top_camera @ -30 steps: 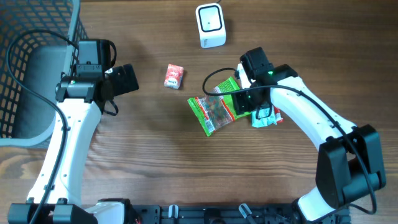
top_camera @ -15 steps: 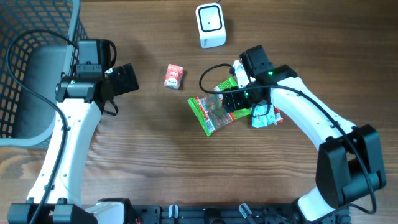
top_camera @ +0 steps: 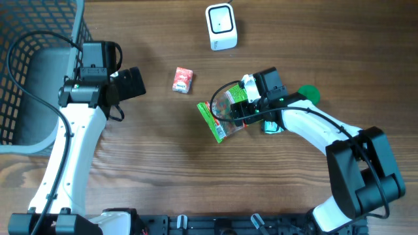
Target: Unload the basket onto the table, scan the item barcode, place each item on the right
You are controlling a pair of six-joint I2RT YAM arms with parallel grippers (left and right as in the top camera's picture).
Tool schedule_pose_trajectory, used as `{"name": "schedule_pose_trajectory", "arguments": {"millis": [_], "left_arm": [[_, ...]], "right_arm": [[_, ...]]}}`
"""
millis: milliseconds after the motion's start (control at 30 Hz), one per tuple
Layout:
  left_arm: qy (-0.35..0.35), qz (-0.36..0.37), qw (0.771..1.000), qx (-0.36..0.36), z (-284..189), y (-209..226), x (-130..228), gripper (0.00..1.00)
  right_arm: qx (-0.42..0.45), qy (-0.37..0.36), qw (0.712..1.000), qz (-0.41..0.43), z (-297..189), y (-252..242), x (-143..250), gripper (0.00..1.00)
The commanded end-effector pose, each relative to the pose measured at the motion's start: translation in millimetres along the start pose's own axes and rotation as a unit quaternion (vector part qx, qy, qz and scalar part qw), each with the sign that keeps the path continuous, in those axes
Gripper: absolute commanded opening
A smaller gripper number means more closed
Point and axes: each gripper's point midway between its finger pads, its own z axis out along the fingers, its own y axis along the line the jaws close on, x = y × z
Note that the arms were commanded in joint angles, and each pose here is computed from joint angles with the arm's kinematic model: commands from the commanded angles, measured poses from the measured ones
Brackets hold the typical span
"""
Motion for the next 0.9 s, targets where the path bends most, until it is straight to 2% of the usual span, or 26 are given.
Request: {"name": "schedule_pose_trajectory", "arguments": {"millis": [0, 733, 867], "left_arm": [[-0.007, 0.001, 1.000, -0.003, -2, 2, -4, 1.00], [-0.007, 0.001, 1.000, -0.003, -2, 2, -4, 1.00], [-0.007, 0.001, 1.000, -0.003, -2, 2, -4, 1.00]], "right_arm": [[-0.007, 0.007, 1.000, -0.009, 2, 3, 6, 0.93], [-0.007, 0.004, 1.000, -0.010, 2, 3, 4, 0.93], [-0.050, -0.006, 0.999, -0.015, 1, 18, -2, 0.93]]}}
